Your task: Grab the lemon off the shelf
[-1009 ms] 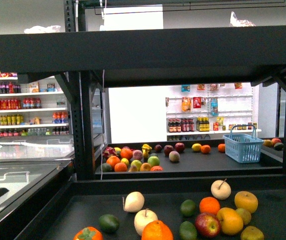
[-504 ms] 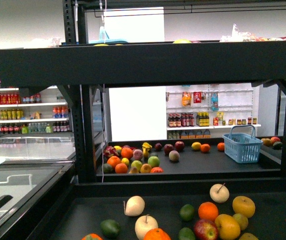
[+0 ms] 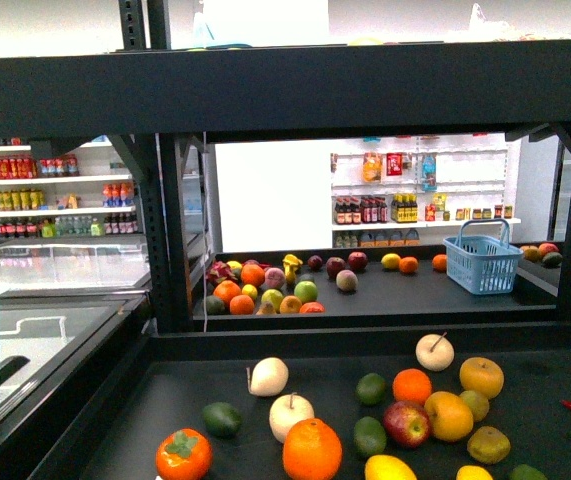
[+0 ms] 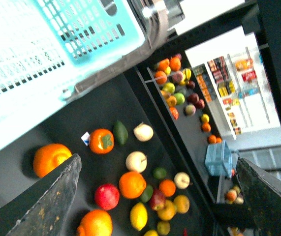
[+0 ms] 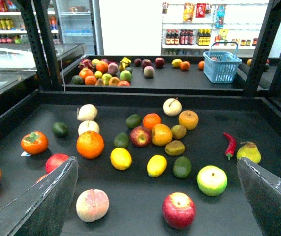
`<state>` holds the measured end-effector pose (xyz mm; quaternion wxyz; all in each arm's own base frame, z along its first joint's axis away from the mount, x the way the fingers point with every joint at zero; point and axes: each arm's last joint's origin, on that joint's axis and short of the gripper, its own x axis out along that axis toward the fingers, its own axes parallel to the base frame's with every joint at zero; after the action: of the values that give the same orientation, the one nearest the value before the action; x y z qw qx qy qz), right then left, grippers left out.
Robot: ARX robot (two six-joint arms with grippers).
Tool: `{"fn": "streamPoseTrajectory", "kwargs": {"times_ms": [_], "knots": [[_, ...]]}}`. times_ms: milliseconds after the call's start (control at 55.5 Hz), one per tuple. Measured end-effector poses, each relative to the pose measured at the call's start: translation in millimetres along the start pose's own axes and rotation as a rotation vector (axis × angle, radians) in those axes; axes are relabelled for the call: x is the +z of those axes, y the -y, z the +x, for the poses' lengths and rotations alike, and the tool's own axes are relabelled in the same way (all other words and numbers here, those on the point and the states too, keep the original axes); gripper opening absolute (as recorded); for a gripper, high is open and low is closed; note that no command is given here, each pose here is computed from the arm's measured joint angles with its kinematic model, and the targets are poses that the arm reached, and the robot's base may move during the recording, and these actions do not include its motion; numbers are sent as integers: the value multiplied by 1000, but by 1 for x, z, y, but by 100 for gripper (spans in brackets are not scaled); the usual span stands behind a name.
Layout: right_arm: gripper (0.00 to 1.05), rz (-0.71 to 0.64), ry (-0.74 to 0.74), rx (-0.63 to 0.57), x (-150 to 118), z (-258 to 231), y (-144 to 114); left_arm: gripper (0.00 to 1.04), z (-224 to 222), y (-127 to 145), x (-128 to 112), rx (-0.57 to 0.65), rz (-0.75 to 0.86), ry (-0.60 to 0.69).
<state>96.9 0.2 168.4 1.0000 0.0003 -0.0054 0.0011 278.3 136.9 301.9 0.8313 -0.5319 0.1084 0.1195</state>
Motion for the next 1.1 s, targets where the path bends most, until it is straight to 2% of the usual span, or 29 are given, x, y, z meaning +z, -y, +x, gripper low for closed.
{"fn": "streamPoseTrajectory", "kwargs": {"times_ms": [90,198,486,811,1009,1099], "knots": [[97,0,0,0,0,0,0,97,32,4,18,19,-41,7],[97,0,0,0,0,0,0,97,55,7,25,31,-53,10],[97,0,0,0,0,0,0,97,97,3,39,50,-89,28],[97,0,0,0,0,0,0,96,130,-6,44,78,-103,61],[97,0,0,0,0,0,0,64,135,-2,42,38,-89,76],[97,0,0,0,0,0,0,44,136,-3,40,23,-87,82]]}}
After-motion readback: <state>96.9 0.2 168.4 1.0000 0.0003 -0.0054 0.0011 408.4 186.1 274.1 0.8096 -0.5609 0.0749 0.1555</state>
